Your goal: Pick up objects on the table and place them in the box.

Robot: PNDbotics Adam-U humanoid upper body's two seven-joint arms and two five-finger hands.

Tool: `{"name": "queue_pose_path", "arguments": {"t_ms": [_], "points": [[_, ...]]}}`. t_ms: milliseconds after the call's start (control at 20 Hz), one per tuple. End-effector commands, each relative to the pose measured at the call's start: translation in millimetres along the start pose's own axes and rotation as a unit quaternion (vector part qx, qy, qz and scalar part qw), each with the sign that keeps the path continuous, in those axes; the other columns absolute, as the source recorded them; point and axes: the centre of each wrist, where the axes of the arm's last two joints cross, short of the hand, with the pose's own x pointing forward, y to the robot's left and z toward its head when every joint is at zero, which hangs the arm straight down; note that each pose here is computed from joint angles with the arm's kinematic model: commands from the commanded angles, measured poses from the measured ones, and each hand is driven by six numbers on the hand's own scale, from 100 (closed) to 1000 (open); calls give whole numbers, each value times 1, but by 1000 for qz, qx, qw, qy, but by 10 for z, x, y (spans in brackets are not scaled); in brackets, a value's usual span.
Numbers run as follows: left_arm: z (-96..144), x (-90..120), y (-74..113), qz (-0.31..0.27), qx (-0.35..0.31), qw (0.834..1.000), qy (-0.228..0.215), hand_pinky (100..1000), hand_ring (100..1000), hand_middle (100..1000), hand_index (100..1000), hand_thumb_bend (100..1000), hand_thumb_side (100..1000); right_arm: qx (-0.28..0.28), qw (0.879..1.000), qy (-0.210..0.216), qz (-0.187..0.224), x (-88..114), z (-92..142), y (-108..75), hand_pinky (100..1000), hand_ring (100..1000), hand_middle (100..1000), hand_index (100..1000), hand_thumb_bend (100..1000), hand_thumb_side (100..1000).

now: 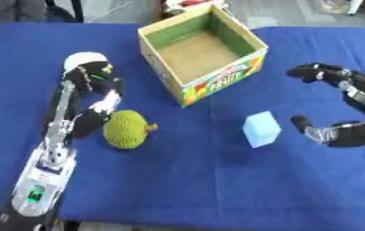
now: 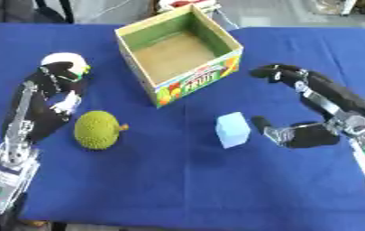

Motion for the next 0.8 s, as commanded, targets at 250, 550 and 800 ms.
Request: {"name": "queue_pose_path", "arguments": {"t_ms": [250,550,800], "points": [[-25,43,40,-6,-4,1000,-11,556,555,572,768,354,421,94,995,-7,26,-111,24,-146,858,925,897,960,258,384],[-20,39,40,-6,-5,1000,-10,557,555,572,768,354,421,173,984,-7,39,-180,8,-198,872,933,902,963,271,405],[-17,37,40,-6,-6,1000,-10,557,555,572,768,354,422,195,980,0,49,-221,-10,-227,875,933,902,963,278,407]]}}
